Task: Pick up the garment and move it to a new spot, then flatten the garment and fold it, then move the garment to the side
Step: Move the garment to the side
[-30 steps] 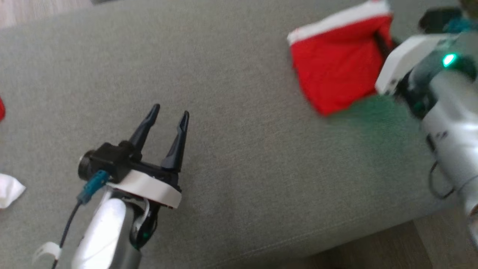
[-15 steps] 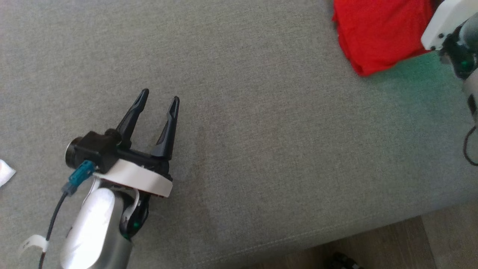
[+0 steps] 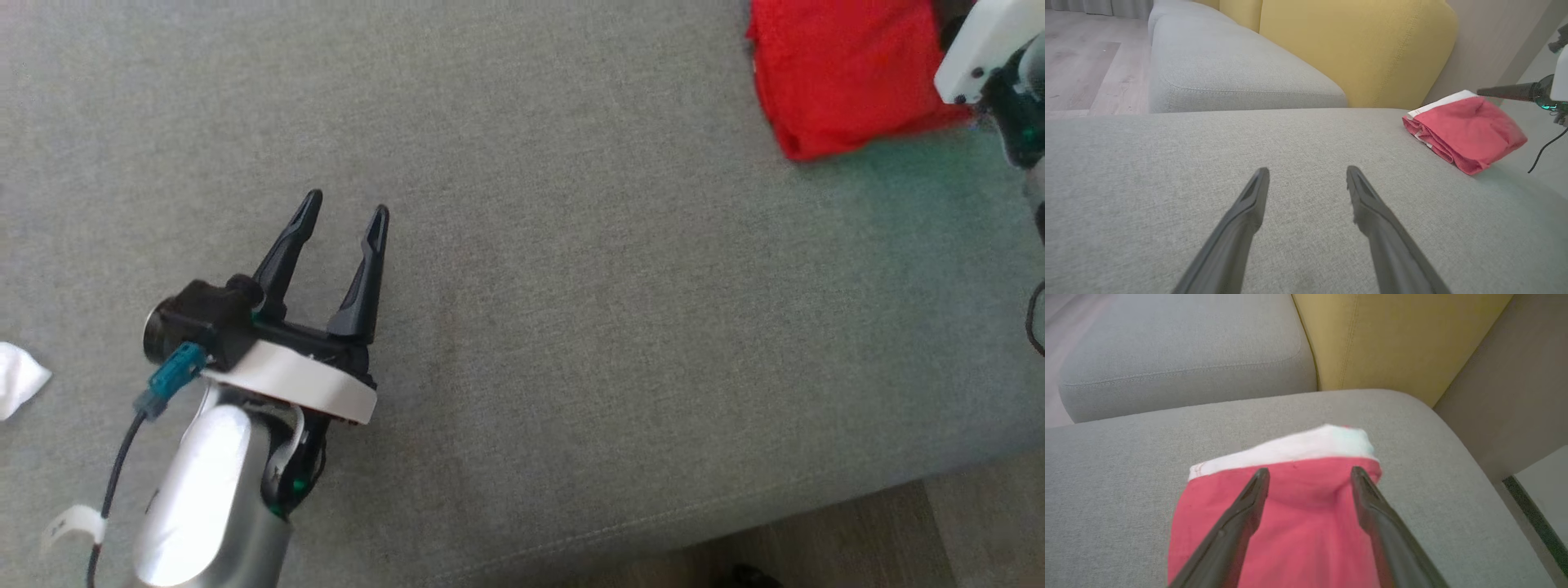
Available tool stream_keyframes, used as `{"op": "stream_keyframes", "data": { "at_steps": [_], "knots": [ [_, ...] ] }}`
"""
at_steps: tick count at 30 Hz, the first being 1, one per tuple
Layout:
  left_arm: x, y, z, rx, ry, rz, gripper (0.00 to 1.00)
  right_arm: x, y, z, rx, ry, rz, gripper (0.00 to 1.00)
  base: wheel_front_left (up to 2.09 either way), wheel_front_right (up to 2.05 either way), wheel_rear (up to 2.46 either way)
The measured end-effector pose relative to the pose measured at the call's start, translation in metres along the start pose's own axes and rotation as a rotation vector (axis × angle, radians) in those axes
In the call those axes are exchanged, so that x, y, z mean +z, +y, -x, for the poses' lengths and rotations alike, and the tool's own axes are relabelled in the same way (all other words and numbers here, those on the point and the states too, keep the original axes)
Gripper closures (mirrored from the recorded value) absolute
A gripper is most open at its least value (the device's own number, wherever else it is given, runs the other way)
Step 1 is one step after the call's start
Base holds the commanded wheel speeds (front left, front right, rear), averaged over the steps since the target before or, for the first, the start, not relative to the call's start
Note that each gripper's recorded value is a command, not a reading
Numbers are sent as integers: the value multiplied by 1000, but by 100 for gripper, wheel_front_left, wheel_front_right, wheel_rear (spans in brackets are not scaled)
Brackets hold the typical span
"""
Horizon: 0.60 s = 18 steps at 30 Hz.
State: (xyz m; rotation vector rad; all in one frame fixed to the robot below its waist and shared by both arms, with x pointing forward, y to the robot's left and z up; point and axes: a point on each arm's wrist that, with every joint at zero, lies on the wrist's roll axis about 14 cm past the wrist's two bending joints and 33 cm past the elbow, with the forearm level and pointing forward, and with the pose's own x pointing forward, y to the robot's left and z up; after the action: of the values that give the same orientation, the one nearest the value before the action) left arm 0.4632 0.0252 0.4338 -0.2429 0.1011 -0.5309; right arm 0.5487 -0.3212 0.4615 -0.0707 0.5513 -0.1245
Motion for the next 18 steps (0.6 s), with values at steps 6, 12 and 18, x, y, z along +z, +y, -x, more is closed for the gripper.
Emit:
{"op": "stream_keyframes", "data": {
  "at_steps": [6,12,18],
  "knots": [
    [20,-2,8,24,-43,-4,0,48,14,19,43,-200,55,0,0,0,0],
    [43,9,35,114,-86,-24,0,89,38,56,122,-435,54,0,0,0,0],
    [70,32,64,219,-146,-70,0,98,64,90,213,-563,1,0,0,0,0]
  ]
}}
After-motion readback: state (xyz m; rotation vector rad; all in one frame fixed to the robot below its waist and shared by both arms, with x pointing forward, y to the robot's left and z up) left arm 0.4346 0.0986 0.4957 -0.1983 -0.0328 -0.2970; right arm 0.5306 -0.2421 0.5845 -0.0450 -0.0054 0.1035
